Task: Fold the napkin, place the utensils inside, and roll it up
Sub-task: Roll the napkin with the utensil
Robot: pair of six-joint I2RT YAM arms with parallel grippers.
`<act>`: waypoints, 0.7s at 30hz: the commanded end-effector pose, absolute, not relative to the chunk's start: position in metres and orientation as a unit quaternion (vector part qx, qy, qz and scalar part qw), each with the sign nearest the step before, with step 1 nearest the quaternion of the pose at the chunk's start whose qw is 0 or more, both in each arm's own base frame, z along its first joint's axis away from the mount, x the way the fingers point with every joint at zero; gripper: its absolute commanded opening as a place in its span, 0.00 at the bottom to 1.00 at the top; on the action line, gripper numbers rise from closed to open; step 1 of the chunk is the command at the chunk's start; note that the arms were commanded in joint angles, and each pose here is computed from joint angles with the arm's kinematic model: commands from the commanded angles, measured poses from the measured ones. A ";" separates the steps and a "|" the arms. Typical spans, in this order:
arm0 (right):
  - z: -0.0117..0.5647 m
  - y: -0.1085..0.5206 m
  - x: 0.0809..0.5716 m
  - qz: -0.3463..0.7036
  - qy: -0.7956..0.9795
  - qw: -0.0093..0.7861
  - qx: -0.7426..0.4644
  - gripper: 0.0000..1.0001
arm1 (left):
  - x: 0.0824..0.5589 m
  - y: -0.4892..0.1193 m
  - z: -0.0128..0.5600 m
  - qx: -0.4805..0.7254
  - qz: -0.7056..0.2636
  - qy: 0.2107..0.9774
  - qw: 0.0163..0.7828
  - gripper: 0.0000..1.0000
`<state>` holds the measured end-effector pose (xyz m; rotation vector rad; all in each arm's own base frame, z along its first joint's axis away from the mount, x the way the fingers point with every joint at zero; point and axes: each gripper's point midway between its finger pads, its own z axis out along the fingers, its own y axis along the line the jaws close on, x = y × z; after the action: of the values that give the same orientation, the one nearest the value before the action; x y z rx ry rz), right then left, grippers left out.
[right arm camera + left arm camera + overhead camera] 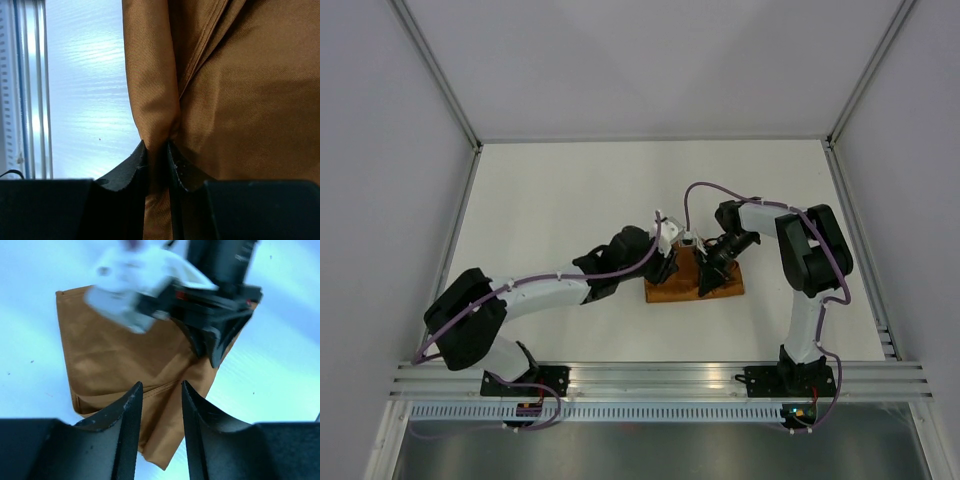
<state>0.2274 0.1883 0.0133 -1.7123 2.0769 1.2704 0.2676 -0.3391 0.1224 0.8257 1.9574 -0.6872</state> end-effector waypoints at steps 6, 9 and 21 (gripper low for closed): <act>-0.022 0.162 0.212 0.401 0.704 0.010 -0.586 0.19 | 0.229 -0.376 0.107 0.506 -0.164 0.685 0.498 0.46; -0.023 0.162 0.214 0.400 0.707 0.008 -0.583 0.19 | 0.212 -0.391 0.091 0.547 -0.165 0.669 0.475 0.47; -0.029 0.163 0.218 0.399 0.716 -0.004 -0.573 0.19 | 0.193 -0.419 0.050 0.612 -0.165 0.646 0.425 0.47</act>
<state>0.2036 0.1807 0.0114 -1.6237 2.2731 1.4565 0.1907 -0.4024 0.0417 1.4870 1.6965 -0.4079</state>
